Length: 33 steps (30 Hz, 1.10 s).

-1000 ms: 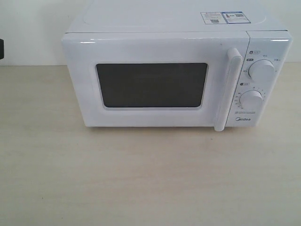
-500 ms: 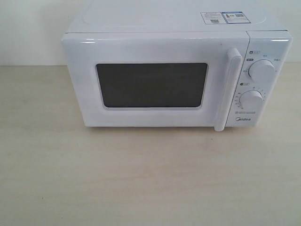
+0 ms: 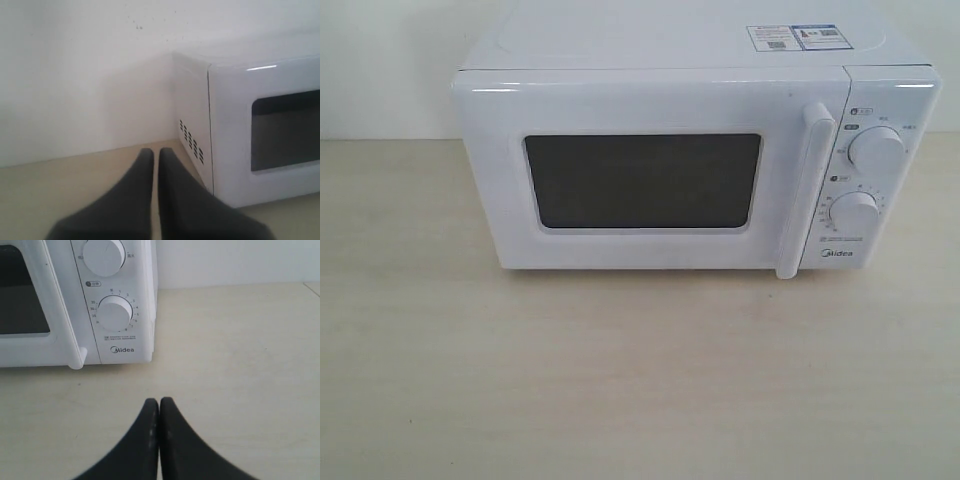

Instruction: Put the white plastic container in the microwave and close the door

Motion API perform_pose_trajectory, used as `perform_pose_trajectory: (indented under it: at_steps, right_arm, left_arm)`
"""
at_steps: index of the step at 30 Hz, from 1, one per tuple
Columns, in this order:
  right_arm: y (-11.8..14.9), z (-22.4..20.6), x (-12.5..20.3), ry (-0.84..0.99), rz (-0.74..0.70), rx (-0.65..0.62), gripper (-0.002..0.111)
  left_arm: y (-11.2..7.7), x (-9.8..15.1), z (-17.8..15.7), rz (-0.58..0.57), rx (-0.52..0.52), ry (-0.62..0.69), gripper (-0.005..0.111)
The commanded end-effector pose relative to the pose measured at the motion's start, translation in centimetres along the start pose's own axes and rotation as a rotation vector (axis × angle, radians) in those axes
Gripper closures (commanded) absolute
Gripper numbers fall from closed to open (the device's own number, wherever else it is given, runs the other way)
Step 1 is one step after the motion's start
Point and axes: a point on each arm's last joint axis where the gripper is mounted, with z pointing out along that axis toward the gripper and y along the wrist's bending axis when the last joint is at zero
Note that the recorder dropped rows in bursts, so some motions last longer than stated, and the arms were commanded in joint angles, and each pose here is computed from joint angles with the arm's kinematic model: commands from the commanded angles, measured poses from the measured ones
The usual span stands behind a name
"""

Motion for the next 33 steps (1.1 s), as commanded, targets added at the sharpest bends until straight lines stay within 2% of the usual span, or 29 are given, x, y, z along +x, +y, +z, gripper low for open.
perform_pose_trajectory:
  at_steps: [1,10,16,24,26,27,30,31,33]
  right_arm:
    - [0.0,0.0,-0.1,-0.019,0.005,0.003,0.108]
    - [0.0,0.0,-0.1,-0.019,0.005,0.003,0.108]
    - [0.0,0.0,-0.1,-0.019,0.005,0.003,0.108]
    - [0.0,0.0,-0.1,-0.019,0.006,0.002,0.108]
    - [0.0,0.0,-0.1,-0.019,0.006,0.002,0.108]
    - [0.0,0.0,-0.1,-0.019,0.006,0.002,0.108]
    - [0.0,0.0,-0.1,-0.019,0.006,0.002,0.108]
    - [0.0,0.0,-0.1,-0.019,0.006,0.002,0.108]
    - [0.0,0.0,-0.1,-0.019,0.006,0.002,0.108]
  left_arm:
    - [-0.1,0.7,-0.1,-0.010,0.010,0.030,0.102]
    - [-0.2,0.7,-0.1,-0.016,0.012,0.035,0.102]
    - [-0.2,0.2,-1.2,0.008,0.015,-0.060,0.102]
    - [-0.3,0.4,-1.4,0.015,0.029,-0.037,0.102]
    - [-0.3,0.4,-1.4,-0.043,0.030,-0.036,0.102]
    - [-0.3,0.4,-1.4,-0.112,0.031,-0.035,0.102]
    - [-0.4,0.5,-1.4,-0.408,0.038,-0.026,0.102]
    - [-0.4,0.5,-1.4,-0.556,0.040,-0.023,0.102]
    - [-0.3,0.4,-1.4,-0.715,0.040,-0.029,0.102]
